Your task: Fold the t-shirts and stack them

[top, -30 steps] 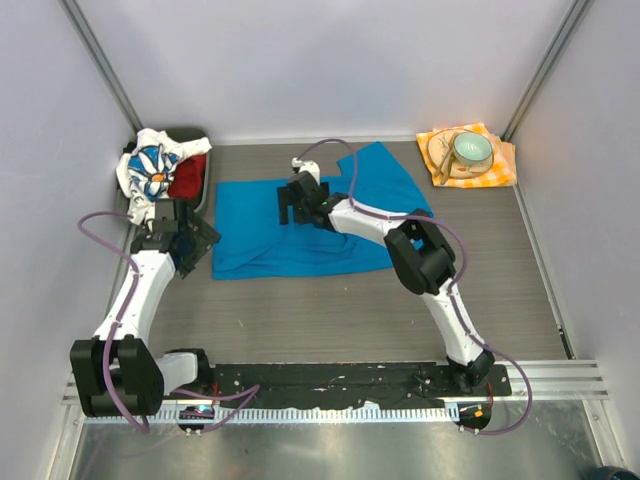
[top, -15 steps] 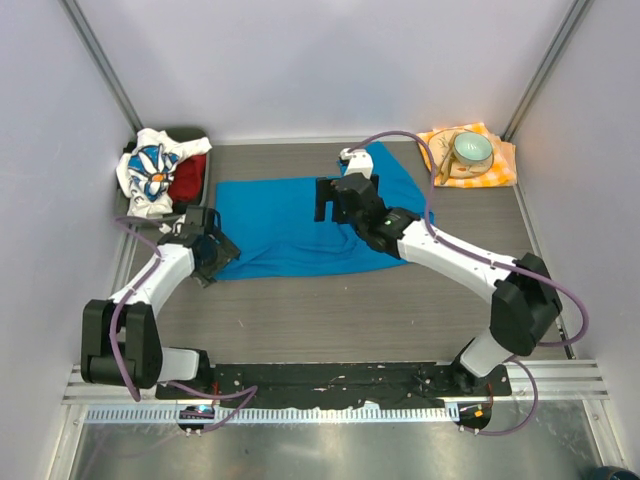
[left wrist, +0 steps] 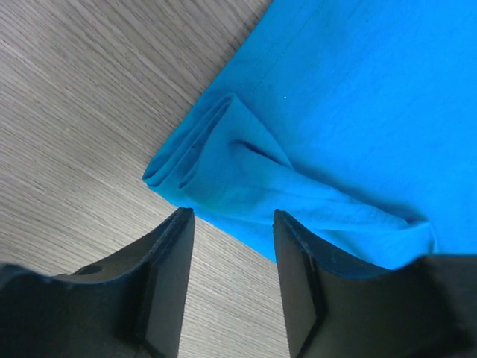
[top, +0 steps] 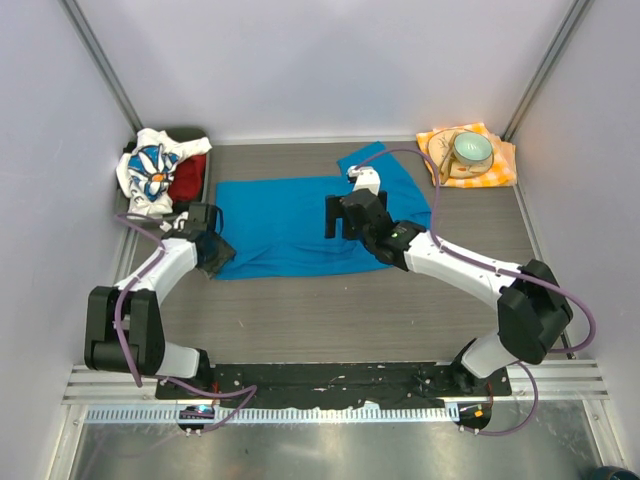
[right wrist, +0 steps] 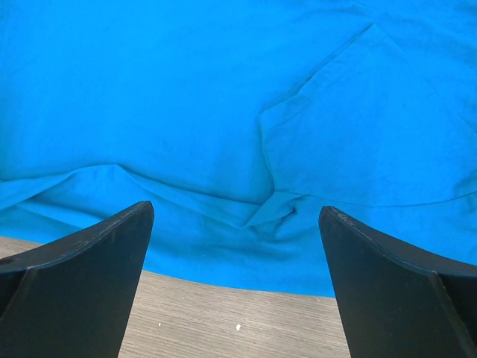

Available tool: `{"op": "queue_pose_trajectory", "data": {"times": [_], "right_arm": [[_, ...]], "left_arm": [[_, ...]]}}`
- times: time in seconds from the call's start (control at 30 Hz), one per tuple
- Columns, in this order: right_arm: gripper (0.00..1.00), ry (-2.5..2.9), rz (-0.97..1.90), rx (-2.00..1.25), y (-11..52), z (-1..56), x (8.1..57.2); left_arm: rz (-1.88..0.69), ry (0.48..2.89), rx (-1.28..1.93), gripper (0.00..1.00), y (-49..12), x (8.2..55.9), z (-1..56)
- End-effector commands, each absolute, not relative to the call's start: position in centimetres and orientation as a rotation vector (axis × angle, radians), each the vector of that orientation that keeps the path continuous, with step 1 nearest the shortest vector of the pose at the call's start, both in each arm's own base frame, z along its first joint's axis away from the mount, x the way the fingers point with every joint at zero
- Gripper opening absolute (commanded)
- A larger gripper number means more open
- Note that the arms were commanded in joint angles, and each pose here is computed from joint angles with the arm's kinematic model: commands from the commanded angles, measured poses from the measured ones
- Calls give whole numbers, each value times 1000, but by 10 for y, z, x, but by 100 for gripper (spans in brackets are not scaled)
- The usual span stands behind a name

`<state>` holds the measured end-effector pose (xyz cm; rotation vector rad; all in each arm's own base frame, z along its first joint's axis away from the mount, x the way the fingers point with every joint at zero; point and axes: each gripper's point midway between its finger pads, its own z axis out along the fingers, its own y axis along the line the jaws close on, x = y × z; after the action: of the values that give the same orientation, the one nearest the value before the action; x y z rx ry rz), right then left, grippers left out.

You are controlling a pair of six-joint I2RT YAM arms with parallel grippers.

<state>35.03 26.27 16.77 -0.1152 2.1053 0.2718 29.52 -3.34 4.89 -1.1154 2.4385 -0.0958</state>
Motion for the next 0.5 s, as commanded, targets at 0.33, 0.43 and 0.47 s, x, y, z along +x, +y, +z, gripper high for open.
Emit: {"op": "queue_pose_trajectory", "data": {"times": [0.33,0.43,0.47], "right_arm": [[100,2047,328,-79,262,189,348],[100,2052,333,-78,262,185,347],[100,2054,333,-76,262,184,347]], "left_arm": [[-18,2365,-1173,40,-12,311,54],[-13,2372,-1173,41,-12,310,50],[-11,2377,-1176,41,-12,309,49]]}}
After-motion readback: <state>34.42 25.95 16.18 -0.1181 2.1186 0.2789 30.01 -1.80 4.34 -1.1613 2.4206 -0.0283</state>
